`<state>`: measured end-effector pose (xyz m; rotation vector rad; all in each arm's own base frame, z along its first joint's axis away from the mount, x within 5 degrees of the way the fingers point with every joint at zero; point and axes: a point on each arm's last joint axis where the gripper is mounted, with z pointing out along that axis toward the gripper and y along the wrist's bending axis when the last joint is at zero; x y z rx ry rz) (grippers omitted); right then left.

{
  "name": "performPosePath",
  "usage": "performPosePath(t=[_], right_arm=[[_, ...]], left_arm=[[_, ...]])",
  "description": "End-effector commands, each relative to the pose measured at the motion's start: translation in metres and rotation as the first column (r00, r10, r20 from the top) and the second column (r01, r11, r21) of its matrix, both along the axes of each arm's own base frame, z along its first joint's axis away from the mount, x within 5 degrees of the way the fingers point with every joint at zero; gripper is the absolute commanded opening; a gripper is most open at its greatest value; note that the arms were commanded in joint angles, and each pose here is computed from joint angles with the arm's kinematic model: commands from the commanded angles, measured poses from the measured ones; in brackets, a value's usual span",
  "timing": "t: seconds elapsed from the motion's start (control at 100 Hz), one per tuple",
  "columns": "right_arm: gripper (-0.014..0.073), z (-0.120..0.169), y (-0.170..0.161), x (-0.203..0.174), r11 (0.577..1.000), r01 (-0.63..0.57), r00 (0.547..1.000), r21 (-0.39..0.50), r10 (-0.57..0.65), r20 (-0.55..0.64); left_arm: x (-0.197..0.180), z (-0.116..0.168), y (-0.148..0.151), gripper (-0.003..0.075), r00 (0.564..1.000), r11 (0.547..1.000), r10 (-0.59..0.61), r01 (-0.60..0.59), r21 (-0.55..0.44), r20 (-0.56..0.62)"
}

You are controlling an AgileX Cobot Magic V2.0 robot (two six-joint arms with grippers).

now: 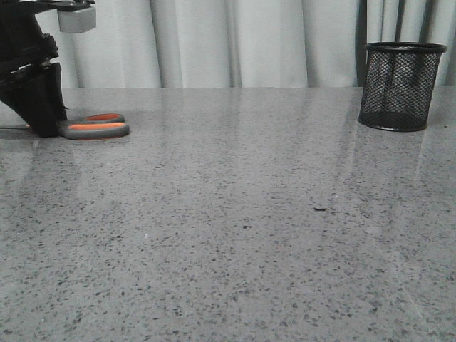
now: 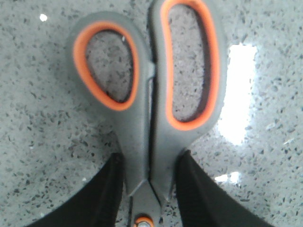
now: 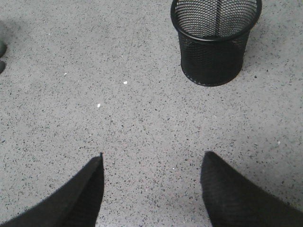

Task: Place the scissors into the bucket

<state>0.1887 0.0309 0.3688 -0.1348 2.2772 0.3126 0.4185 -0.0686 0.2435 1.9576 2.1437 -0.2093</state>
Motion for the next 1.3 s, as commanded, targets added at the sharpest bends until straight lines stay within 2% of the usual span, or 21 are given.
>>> performPosePath(t=[0.0, 0.1, 0.2, 0.58, 0.84, 1.29], right_arm=[[0.0400, 0.016, -0.002, 0.001, 1.000, 0.016, 0.996, 0.000, -0.016, 0.092], [0.0400, 0.016, -0.002, 0.001, 1.000, 0.016, 0.996, 0.000, -0.016, 0.092], [0.0400, 0.016, -0.002, 0.001, 1.000, 0.015, 0.996, -0.001, -0.015, 0.092], [0.0400, 0.016, -0.002, 0.001, 1.000, 0.007, 0.995, -0.012, -0.006, 0.096], [0.0400, 0.016, -0.002, 0.001, 1.000, 0.007, 0.995, -0.010, -0.006, 0.096], [0.0400, 0.017, 0.000, 0.002, 1.000, 0.004, 0.995, 0.027, -0.007, 0.102]], left_arm=[[0.003, -0.008, -0.006, 0.0158, 1.000, 1.000, 0.010, -0.010, -0.010, -0.002], [0.003, -0.009, -0.006, 0.0060, 1.000, 1.000, 0.014, -0.014, -0.010, -0.006], [0.003, -0.009, -0.006, -0.0006, 1.000, 1.000, 0.014, -0.014, -0.010, -0.006], [0.001, -0.001, -0.005, -0.0003, 0.999, 0.999, 0.035, -0.035, -0.007, 0.007], [-0.015, 0.047, 0.004, -0.0004, 0.990, 0.997, 0.037, -0.045, 0.057, 0.135], [-0.066, 0.139, 0.009, -0.0004, 0.931, 0.999, 0.038, -0.049, 0.022, 0.364]])
